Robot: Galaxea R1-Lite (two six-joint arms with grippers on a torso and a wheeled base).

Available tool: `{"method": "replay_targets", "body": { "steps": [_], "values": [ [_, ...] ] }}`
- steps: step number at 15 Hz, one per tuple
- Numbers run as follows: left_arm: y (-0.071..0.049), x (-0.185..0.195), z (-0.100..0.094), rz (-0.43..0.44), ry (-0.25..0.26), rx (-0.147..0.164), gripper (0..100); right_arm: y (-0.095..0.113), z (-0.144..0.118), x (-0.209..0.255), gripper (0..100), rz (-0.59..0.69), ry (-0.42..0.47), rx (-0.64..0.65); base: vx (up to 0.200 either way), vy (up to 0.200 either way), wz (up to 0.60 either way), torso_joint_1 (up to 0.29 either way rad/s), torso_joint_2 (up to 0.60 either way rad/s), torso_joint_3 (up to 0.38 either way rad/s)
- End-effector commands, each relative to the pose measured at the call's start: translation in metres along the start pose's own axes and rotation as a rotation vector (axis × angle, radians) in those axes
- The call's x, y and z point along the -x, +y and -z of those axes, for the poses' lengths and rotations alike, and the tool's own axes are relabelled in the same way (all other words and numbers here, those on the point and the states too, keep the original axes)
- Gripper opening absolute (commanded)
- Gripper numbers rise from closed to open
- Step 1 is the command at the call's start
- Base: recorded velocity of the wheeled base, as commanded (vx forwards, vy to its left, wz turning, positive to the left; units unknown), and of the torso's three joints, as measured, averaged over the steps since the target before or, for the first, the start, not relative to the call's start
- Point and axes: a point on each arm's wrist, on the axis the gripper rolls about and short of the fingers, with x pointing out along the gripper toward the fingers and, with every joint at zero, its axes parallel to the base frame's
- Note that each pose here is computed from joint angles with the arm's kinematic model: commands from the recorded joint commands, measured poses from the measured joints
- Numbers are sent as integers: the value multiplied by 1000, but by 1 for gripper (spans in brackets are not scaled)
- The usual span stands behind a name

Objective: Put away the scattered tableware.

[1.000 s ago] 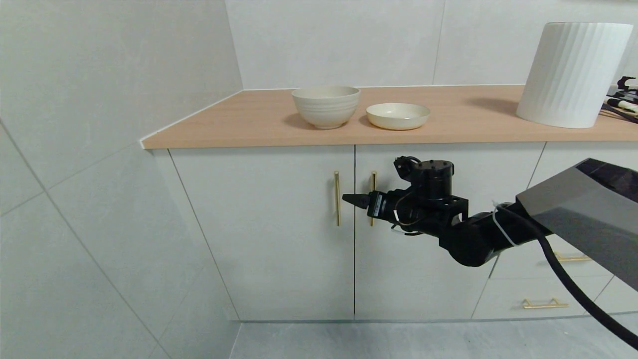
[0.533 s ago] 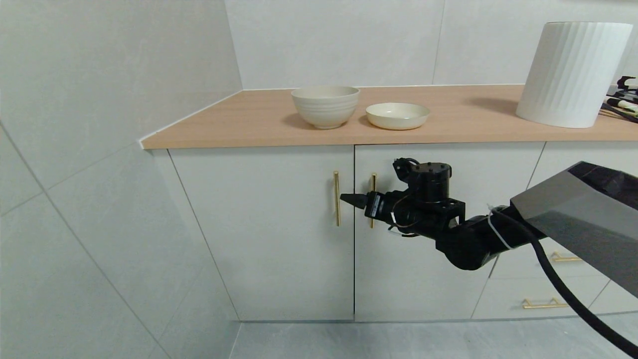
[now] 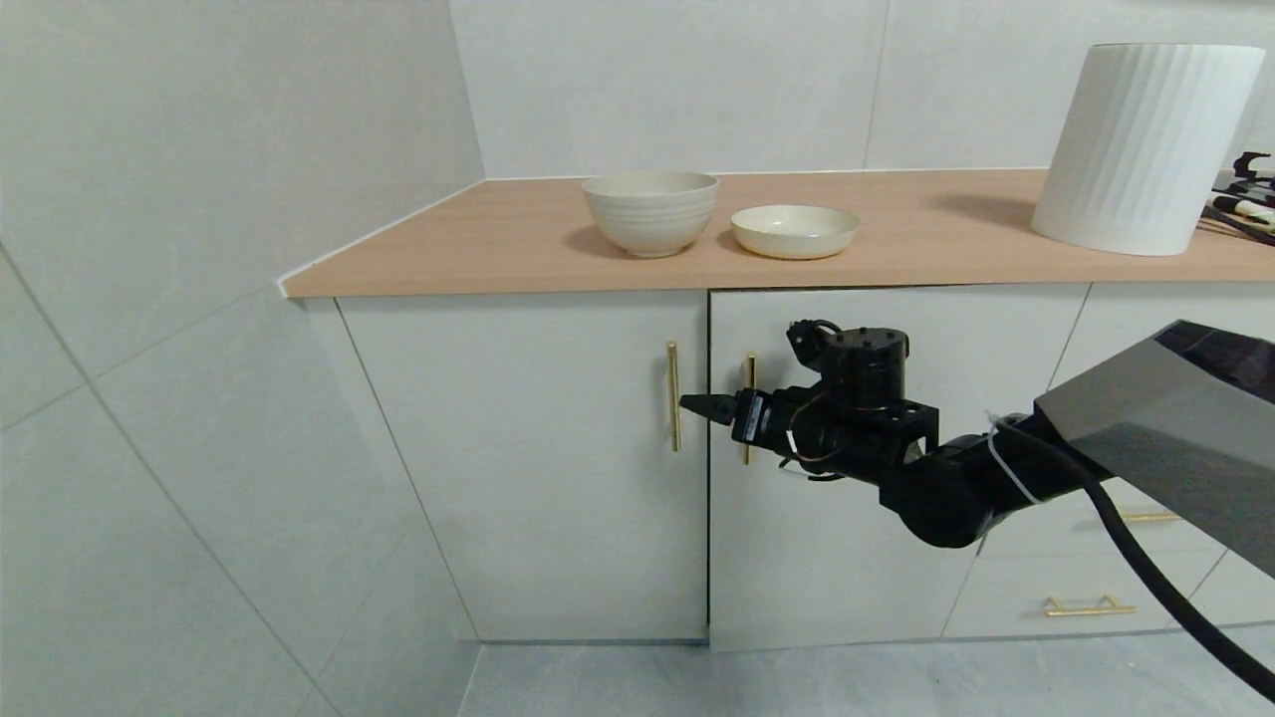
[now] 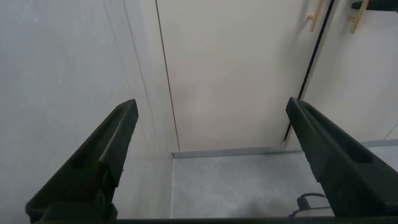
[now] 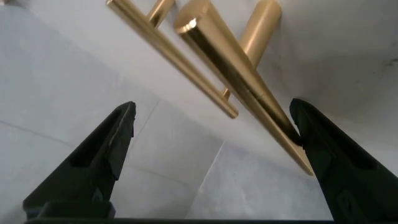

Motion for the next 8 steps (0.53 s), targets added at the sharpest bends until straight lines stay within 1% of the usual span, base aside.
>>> {"method": "replay_targets", "body": {
  "steps": [1,5,7,8],
  "values": [
    [0,0,0,-1,0,0,100,8,-6,13,100,-31,6,3,0,0,0,0,0,0],
    [0,0,0,-1,0,-3,100,18,-5,42,100,-97,69,1,0,0,0,0,0,0],
    [0,0,0,-1,0,1,100,23,-4,55,100,-149,107,3,0,0,0,0,0,0],
    [0,0,0,-1,0,3,100,25,-4,61,100,-151,112,3,0,0,0,0,0,0]
  ]
}}
